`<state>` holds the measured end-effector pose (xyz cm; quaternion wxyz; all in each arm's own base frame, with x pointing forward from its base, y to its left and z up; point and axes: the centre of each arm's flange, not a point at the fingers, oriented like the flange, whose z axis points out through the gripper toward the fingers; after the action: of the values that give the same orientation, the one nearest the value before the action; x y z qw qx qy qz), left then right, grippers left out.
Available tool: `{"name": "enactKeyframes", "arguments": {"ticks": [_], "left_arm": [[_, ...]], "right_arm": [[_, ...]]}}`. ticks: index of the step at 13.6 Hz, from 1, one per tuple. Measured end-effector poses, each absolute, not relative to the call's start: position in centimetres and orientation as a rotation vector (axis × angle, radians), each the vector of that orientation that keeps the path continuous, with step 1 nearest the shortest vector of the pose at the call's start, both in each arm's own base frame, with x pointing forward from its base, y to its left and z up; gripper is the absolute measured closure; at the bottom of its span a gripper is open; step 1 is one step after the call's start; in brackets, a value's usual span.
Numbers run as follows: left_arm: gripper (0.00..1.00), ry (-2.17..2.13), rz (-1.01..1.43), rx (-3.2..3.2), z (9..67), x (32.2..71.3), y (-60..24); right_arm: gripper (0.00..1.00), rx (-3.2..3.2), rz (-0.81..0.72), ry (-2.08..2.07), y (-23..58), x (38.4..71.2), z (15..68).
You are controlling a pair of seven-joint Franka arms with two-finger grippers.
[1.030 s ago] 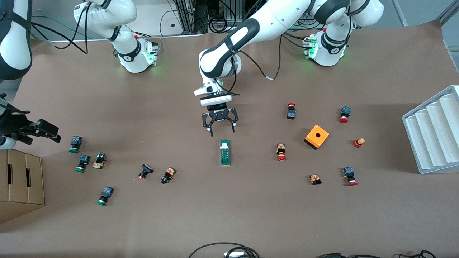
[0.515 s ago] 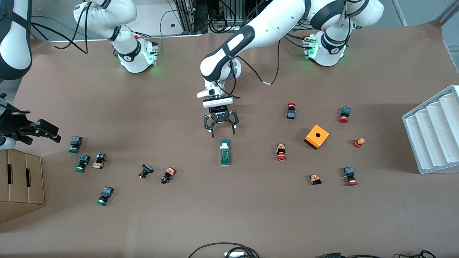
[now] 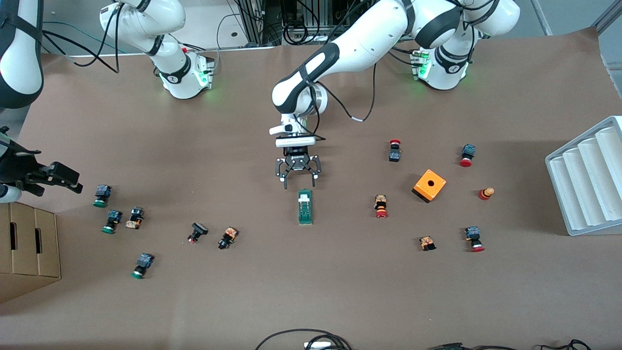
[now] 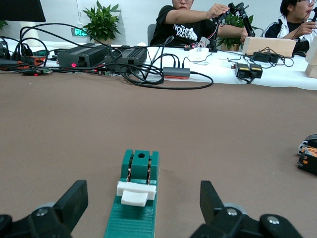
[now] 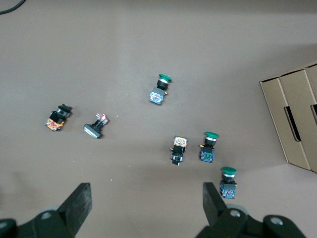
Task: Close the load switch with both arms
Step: 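Lower the left gripper and grasp the green switch base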
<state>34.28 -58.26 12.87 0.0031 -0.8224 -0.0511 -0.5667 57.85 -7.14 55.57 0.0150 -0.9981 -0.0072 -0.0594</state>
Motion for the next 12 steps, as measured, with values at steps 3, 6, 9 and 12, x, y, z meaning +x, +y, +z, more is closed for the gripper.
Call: {"name": "enactKeyframes", "arguments": {"ticks": [3,6,9,12], "left_arm": [[0.00,-0.158,-1.787,-2.561,11.3,34.2,-57.8],[0.00,-0.144,-1.791,-2.553,9.0,33.8,-57.2],[0.00,-0.146,-1.790,-2.553,8.8,33.8,-57.2],[0.00,-0.155,-1.783,-2.554,8.0,34.1,-57.3]], "right_arm": [[0.00,-3.106,-0.185,-0.022,-7.1,57.8,55.6],[0.00,-3.106,-0.185,-0.022,-7.1,57.8,55.6],[0.00,-3.106,-0.185,-0.022,-7.1,57.8,55.6],[0.00,-3.106,-0.185,-0.022,-7.1,57.8,55.6]]}}
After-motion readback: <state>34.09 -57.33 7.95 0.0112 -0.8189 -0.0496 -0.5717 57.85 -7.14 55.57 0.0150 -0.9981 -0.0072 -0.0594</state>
